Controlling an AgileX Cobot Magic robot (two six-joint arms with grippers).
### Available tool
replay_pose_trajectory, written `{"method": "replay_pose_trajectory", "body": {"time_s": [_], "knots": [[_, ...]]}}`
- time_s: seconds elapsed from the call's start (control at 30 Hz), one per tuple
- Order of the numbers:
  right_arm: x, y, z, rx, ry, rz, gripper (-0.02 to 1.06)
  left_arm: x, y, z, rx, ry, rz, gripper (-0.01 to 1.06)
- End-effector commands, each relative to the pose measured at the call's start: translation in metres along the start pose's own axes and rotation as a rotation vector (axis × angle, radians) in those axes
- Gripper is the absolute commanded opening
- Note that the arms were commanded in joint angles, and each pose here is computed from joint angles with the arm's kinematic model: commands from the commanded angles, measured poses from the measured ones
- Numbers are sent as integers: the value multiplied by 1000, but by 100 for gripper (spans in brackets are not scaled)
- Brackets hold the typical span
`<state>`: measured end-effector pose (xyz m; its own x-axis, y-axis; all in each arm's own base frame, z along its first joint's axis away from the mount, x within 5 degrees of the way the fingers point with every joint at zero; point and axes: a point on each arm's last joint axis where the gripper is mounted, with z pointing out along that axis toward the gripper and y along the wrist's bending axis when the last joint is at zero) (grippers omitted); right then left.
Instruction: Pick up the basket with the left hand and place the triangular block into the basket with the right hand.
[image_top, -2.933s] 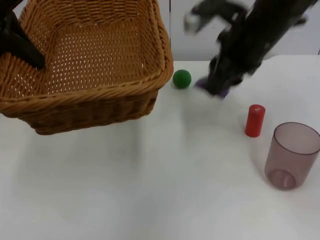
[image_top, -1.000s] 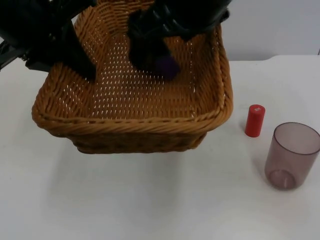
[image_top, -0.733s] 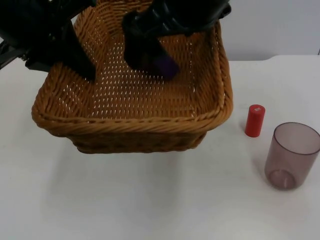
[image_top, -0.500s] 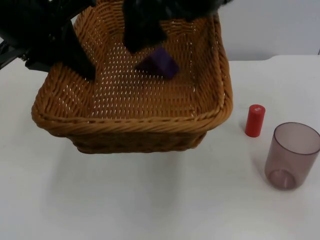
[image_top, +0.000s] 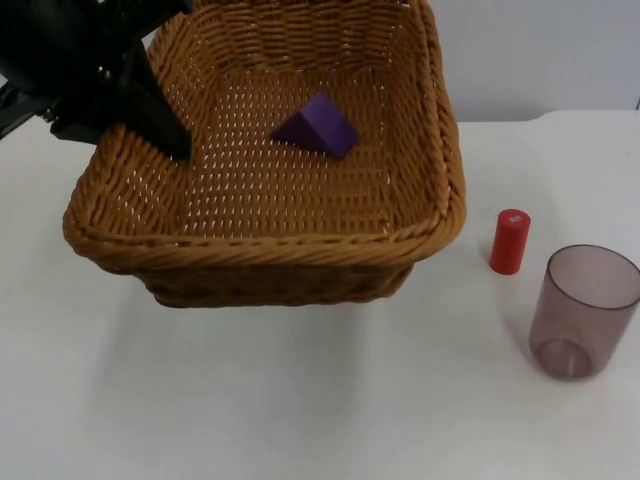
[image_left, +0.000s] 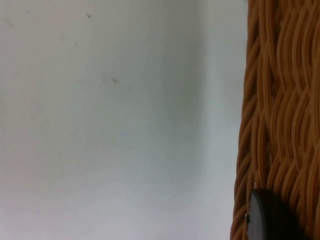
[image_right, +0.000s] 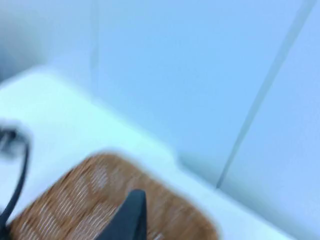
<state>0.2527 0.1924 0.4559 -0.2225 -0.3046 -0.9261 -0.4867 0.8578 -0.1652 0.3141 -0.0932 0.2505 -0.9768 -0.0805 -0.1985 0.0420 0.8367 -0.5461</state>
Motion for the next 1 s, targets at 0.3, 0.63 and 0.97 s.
{"method": "replay_pose_trajectory", "body": {"time_s": [0.3,0.63,0.97], "knots": [[19,-141,-54,250,39,264,105,0,-6,-5,23,-21,11,1],[39,-176,-71,331,142,294,105,-5,-3,0,12,-47,-33,1],[40,-174,-70,311,158,276,105,-14,14,37,-27,-20,-75,1]]}}
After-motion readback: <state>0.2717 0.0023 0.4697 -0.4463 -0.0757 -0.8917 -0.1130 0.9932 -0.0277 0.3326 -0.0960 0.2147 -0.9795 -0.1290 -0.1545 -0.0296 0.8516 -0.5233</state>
